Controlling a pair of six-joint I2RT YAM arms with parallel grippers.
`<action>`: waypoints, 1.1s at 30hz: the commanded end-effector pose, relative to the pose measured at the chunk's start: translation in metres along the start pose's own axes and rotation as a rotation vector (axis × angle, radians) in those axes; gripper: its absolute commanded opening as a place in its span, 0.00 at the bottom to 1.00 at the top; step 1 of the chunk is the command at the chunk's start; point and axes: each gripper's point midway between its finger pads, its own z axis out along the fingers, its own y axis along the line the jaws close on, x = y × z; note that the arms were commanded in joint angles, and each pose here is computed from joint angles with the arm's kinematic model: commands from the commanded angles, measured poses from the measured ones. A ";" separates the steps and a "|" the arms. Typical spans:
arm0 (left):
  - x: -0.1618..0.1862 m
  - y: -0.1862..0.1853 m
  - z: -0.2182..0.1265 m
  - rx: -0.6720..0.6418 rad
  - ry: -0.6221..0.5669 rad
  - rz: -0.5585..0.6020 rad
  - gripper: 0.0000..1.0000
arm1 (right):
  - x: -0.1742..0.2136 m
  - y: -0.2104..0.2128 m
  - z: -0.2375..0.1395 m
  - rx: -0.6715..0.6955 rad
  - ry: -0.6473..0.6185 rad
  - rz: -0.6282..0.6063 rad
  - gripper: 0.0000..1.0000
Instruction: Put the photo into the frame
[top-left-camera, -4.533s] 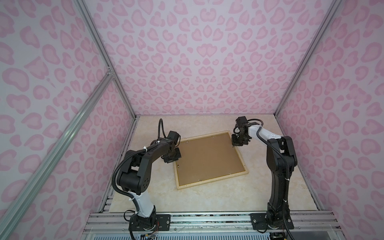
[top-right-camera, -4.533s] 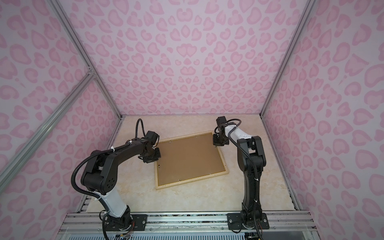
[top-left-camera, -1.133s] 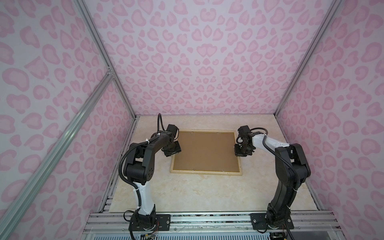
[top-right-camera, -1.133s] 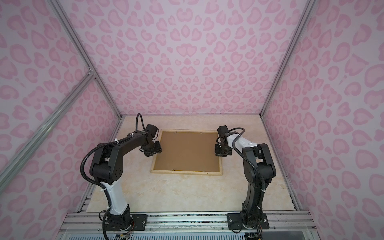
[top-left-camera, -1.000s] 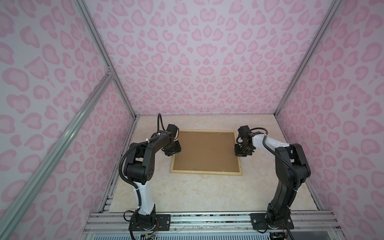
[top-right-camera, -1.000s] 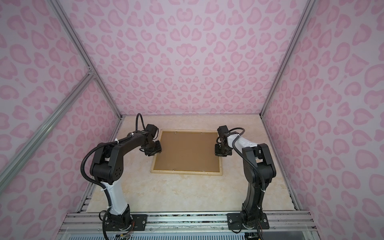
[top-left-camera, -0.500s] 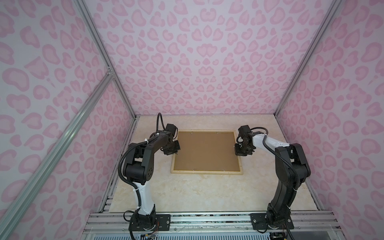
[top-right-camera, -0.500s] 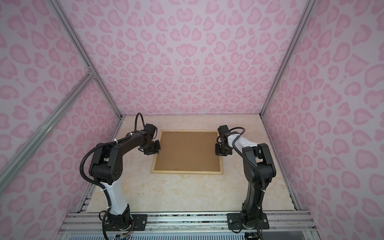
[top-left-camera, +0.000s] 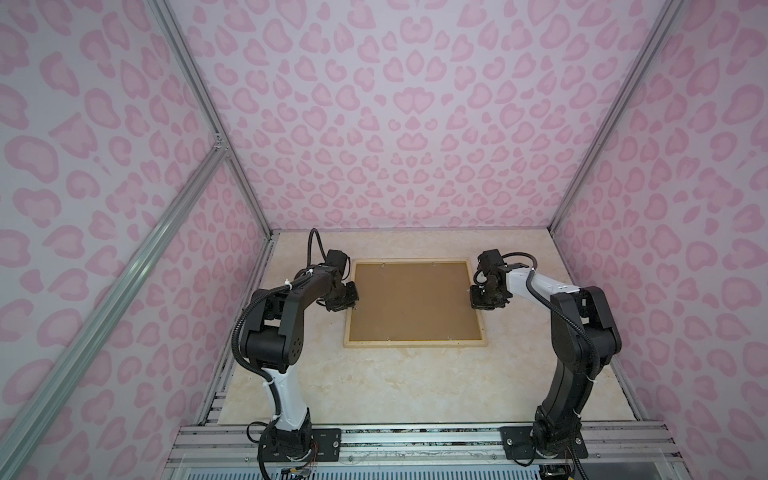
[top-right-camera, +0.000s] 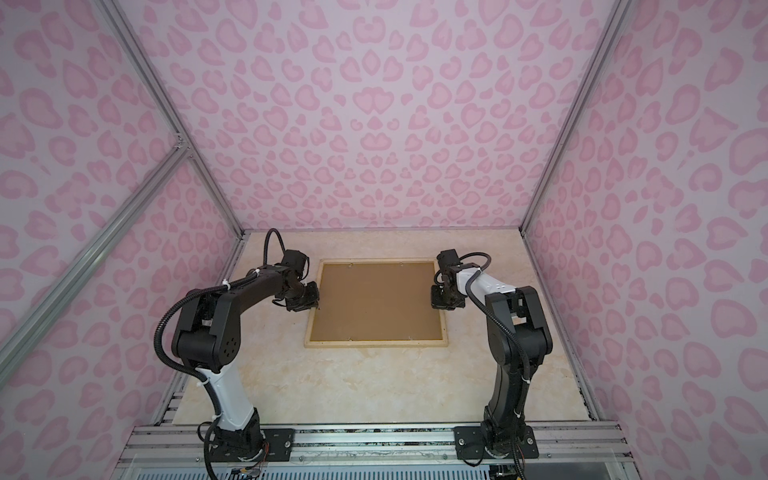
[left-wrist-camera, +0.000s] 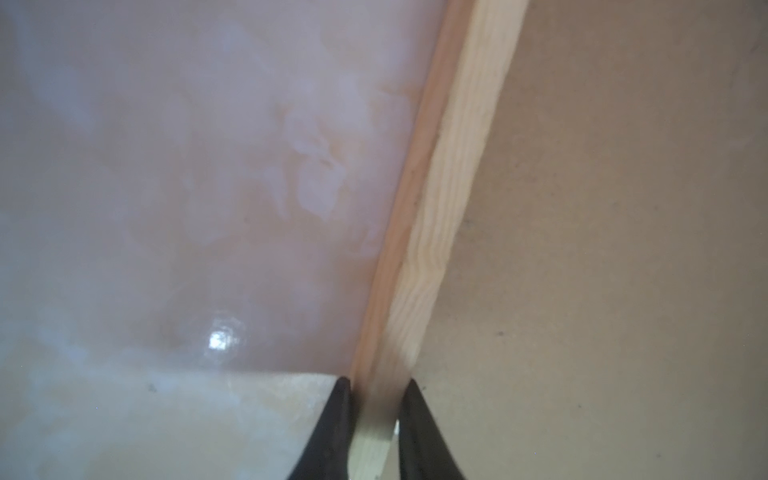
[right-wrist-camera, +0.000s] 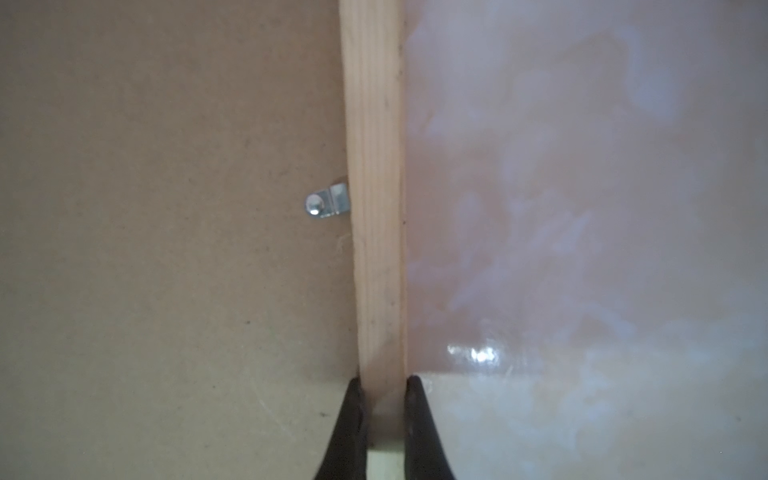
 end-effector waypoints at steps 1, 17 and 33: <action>-0.002 -0.010 -0.001 0.052 0.012 -0.076 0.32 | 0.025 0.001 0.007 -0.019 0.094 0.034 0.00; 0.015 -0.002 0.007 0.041 0.056 -0.082 0.32 | 0.027 0.007 0.008 -0.059 0.093 0.043 0.00; 0.019 -0.006 0.006 0.073 0.066 -0.057 0.15 | 0.028 0.007 0.011 -0.058 0.102 0.046 0.00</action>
